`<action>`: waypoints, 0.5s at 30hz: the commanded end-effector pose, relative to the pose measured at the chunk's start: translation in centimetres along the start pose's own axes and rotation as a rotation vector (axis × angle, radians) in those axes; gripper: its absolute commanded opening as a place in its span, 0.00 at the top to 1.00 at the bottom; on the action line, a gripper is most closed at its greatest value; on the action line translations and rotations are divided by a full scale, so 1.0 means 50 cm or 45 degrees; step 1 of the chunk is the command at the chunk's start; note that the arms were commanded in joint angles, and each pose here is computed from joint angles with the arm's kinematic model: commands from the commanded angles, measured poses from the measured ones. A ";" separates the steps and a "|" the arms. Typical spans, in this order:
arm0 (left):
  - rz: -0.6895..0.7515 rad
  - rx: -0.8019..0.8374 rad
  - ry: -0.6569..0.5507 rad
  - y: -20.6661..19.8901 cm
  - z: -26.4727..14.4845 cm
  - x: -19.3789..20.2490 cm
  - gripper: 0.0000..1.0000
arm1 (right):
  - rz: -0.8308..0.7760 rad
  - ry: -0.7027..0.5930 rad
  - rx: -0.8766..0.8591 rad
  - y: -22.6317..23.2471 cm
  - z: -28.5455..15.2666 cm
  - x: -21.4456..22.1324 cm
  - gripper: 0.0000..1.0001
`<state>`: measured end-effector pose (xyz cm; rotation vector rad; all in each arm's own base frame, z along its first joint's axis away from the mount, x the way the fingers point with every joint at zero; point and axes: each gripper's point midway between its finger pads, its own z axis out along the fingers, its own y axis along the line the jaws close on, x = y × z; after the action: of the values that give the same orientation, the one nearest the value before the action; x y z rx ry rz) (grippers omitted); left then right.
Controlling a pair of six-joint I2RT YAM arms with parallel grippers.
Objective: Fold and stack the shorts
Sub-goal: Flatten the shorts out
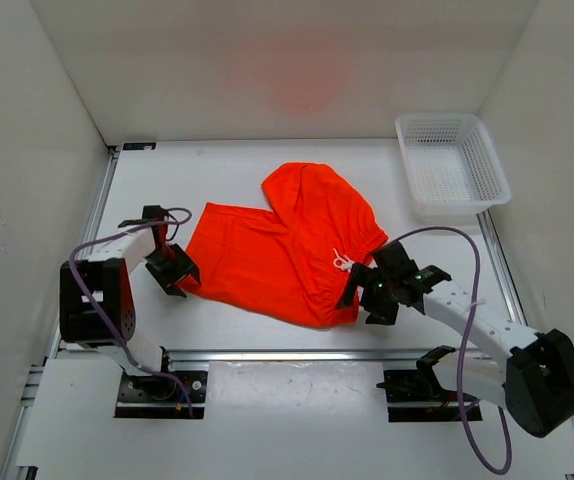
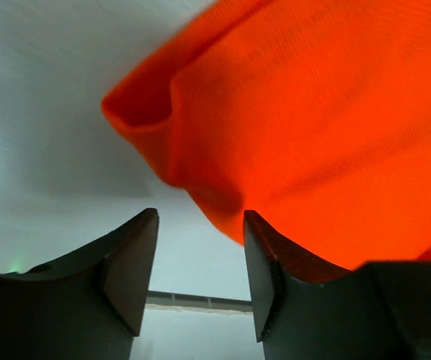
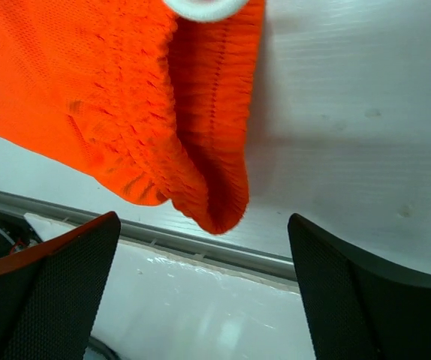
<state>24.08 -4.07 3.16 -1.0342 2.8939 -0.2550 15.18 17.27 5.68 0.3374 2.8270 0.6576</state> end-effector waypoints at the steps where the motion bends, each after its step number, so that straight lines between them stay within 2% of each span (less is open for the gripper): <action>1: -0.027 -0.004 -0.079 -0.016 0.016 -0.049 0.41 | -0.008 0.025 -0.153 0.051 0.014 -0.009 0.05; 3: -0.028 -0.017 -0.082 -0.017 0.024 -0.057 0.52 | -0.020 0.041 -0.155 0.050 0.032 -0.010 0.08; 5: -0.032 -0.046 -0.070 -0.013 0.035 -0.061 0.65 | -0.024 0.058 -0.136 0.044 0.050 -0.011 0.22; 6: -0.030 -0.038 -0.081 -0.019 0.036 -0.069 0.85 | -0.018 0.056 -0.153 0.049 0.054 -0.017 0.29; 7: -0.030 -0.038 -0.081 -0.019 0.036 -0.069 0.90 | -0.018 0.056 -0.153 0.049 0.057 -0.018 0.38; 8: -0.032 -0.057 -0.074 -0.014 0.043 -0.069 0.90 | -0.018 0.066 -0.162 0.052 0.056 -0.015 0.61; 11: -0.017 -0.039 -0.098 -0.028 0.035 -0.087 0.90 | -0.020 0.033 -0.147 0.059 0.053 -0.033 0.91; 12: -0.004 -0.029 -0.112 -0.034 0.030 -0.095 0.90 | -0.022 -0.023 -0.148 0.064 0.043 -0.067 1.00; 14: 0.020 0.040 -0.154 -0.072 0.006 -0.127 0.90 | -0.031 -0.058 -0.119 0.062 0.036 -0.109 1.00; 15: 0.024 0.072 -0.164 -0.088 -0.008 -0.136 0.90 | -0.035 -0.159 -0.144 0.088 0.004 -0.183 1.00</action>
<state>28.06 -3.16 1.71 -1.0511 2.8752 -0.1893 18.34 19.03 4.66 0.3347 2.8358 0.7560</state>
